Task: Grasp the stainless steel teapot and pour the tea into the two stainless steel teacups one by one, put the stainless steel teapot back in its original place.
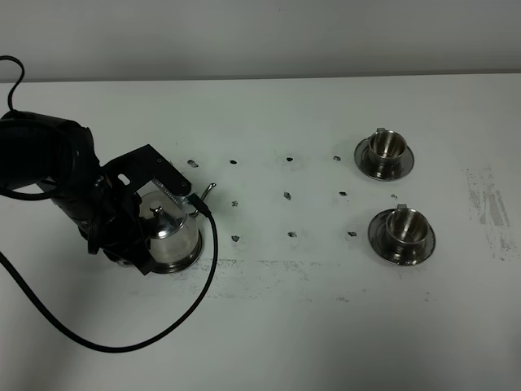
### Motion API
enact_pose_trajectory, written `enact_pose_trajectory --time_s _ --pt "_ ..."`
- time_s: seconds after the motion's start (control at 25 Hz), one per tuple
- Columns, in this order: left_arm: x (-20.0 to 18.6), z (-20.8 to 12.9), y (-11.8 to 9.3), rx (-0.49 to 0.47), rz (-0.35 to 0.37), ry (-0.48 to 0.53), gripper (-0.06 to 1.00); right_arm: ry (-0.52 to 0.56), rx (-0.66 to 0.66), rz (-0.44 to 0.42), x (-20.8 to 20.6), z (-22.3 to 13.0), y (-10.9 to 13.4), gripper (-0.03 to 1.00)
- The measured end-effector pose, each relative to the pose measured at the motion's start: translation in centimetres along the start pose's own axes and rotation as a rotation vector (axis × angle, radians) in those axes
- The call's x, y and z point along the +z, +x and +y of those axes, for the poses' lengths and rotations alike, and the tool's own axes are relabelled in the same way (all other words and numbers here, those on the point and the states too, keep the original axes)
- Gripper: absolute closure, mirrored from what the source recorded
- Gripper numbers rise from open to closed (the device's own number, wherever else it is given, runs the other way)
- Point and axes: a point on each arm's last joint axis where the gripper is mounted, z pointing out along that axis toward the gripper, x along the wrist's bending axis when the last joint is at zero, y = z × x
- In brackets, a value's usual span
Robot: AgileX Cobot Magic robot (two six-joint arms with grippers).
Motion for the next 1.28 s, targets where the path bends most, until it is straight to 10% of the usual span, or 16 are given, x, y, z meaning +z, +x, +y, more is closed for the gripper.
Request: enact_pose_trajectory --time_s 0.96,1.28 --pt "-4.6 -0.1 -0.1 0.063 0.069 -0.102 0.76 0.0 0.0 0.0 0.0 0.0 0.0 0.64" --pt "-7.3 5.7 0.6 0.187 0.095 -0.128 0.76 0.0 0.0 0.0 0.0 0.0 0.0 0.64"
